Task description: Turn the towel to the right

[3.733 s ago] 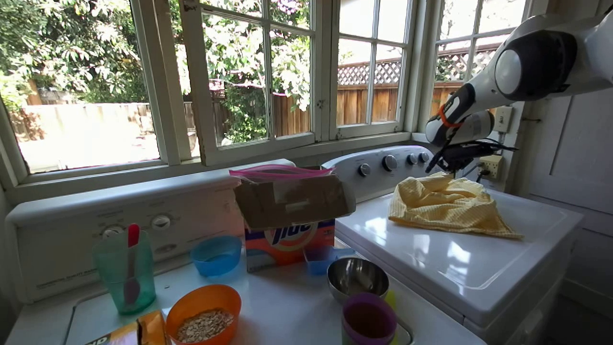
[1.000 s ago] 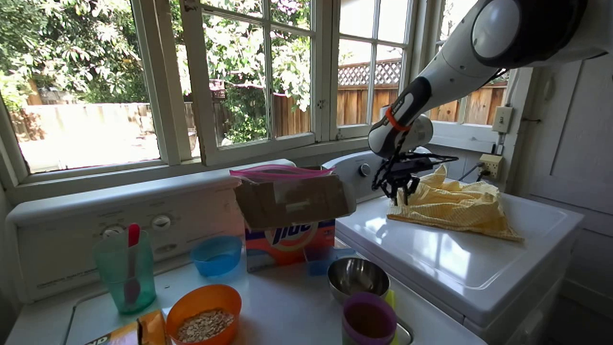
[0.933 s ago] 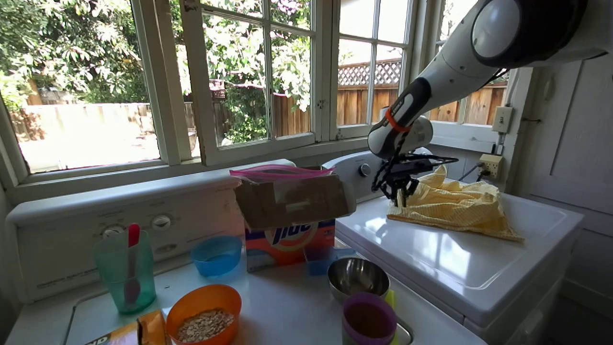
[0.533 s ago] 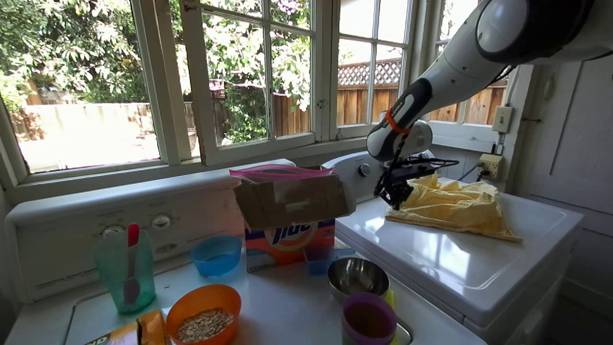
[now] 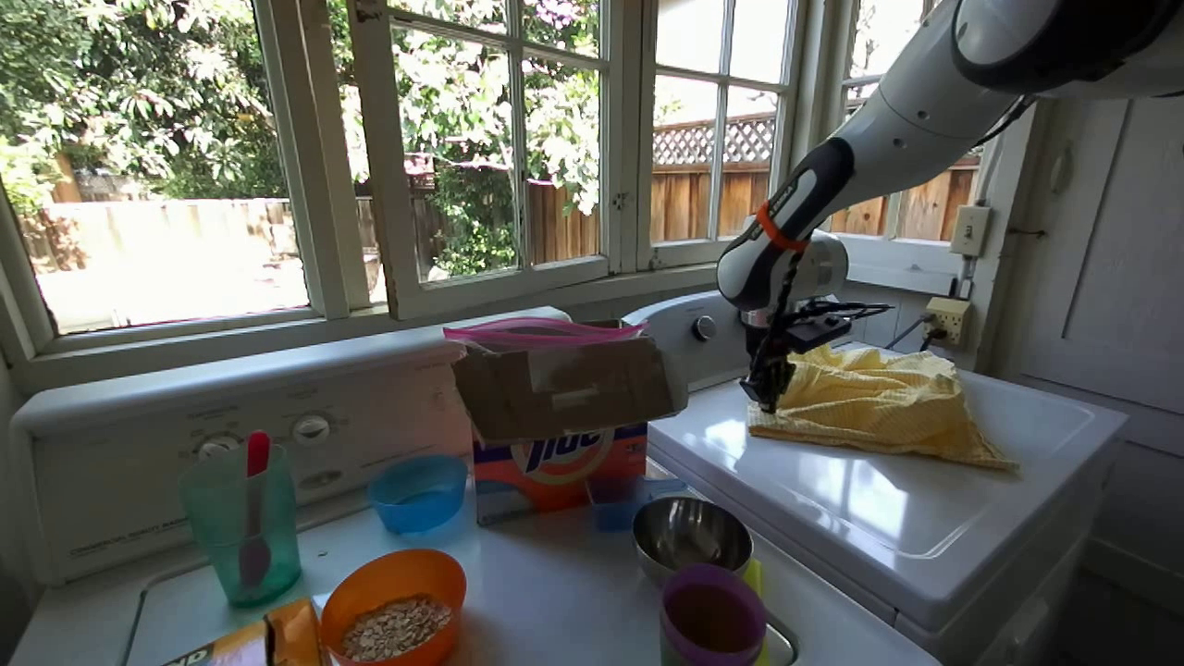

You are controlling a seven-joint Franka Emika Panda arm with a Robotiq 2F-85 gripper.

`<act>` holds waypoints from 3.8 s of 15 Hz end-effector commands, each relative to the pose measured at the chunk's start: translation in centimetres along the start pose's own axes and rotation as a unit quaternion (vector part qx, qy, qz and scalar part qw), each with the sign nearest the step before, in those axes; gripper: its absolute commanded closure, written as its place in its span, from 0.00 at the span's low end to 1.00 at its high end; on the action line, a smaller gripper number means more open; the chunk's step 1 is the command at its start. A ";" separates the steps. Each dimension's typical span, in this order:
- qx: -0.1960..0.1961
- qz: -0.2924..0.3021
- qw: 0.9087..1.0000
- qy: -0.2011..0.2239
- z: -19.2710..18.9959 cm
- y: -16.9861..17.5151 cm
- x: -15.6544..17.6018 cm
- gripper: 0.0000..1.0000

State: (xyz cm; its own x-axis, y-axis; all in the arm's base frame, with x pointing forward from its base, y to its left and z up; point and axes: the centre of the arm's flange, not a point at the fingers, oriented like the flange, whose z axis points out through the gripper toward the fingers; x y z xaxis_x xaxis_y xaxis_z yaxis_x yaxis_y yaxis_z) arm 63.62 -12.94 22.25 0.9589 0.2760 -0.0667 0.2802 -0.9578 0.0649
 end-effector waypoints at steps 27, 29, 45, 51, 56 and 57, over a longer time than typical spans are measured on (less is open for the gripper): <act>0.064 0.003 0.995 0.079 -6.2 -1.3 -1.9 1.00; 0.068 0.019 0.995 0.075 -8.8 -0.8 -4.1 1.00; 0.125 0.076 0.982 0.116 -10.6 0.7 -3.1 0.77; -0.028 0.173 0.980 0.095 -13.2 4.5 -6.0 0.38; -0.121 0.261 0.955 0.069 -9.6 11.3 -7.7 0.02; -0.134 0.282 0.948 0.063 -8.6 12.4 -8.0 0.00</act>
State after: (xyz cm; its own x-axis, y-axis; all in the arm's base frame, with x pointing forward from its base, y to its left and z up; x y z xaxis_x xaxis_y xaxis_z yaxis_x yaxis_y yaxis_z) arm 58.84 -23.88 35.17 0.9744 -0.1518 0.1661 -0.1867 -0.9574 0.2204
